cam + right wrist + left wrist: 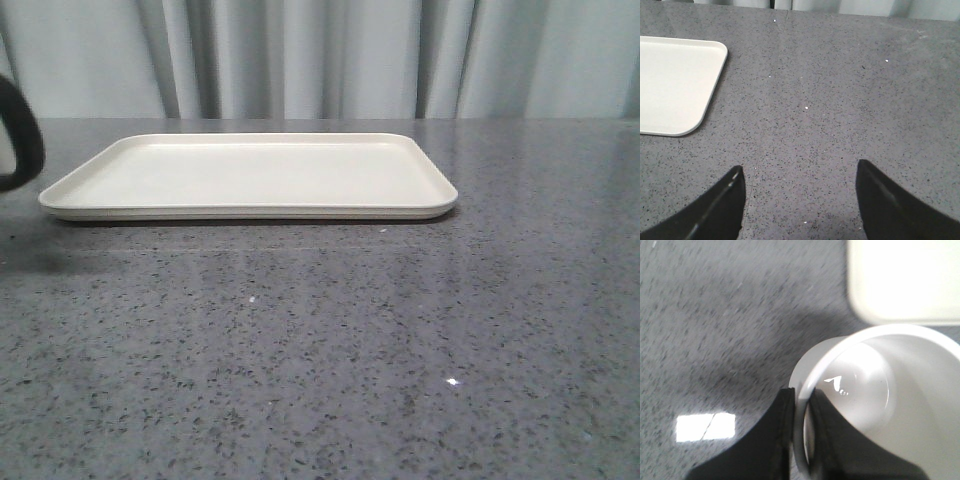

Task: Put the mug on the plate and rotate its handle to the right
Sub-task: 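Lower the mug onto the tray and open the left gripper, then raise the left gripper away from the mug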

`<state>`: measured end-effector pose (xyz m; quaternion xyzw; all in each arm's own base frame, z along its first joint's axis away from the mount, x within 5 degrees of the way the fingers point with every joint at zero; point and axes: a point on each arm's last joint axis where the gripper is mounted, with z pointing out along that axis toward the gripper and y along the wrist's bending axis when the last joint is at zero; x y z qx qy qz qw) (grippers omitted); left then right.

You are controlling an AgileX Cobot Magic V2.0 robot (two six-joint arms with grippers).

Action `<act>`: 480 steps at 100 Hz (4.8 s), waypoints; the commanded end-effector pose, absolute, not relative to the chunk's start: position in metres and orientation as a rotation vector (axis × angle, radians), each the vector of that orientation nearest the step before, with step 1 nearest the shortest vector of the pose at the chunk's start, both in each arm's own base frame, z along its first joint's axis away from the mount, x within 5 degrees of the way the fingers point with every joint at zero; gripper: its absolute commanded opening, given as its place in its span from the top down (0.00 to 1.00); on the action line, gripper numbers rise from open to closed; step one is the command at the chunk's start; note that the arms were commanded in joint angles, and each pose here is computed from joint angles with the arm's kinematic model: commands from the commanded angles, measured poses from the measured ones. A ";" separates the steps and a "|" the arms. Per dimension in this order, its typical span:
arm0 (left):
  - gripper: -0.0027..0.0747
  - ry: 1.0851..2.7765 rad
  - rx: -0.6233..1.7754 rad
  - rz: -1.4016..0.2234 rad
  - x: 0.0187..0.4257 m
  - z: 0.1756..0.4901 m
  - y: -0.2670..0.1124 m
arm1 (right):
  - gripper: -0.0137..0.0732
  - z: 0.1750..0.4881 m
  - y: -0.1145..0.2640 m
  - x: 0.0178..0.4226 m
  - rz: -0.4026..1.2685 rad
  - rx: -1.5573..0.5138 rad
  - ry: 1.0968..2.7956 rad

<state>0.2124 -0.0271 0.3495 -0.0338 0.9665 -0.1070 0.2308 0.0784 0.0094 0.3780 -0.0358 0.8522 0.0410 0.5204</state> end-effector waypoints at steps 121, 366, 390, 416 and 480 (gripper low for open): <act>0.99 2.579 0.448 -0.404 0.363 0.369 -0.160 | 0.28 0.394 0.010 0.082 0.096 -0.087 1.940; 0.39 2.283 0.398 -0.318 0.302 0.438 -0.112 | 0.28 0.394 0.010 0.082 0.096 -0.087 1.939; 0.39 2.298 0.232 -0.279 0.261 0.407 -0.070 | 0.28 0.394 0.010 0.082 0.096 -0.087 1.939; 0.39 2.272 0.108 -0.223 0.198 0.380 -0.034 | 0.29 0.394 0.010 0.082 0.096 -0.087 1.938; 0.39 2.164 0.007 -0.165 0.129 0.369 -0.013 | 0.29 0.404 0.048 0.121 0.466 -0.237 1.862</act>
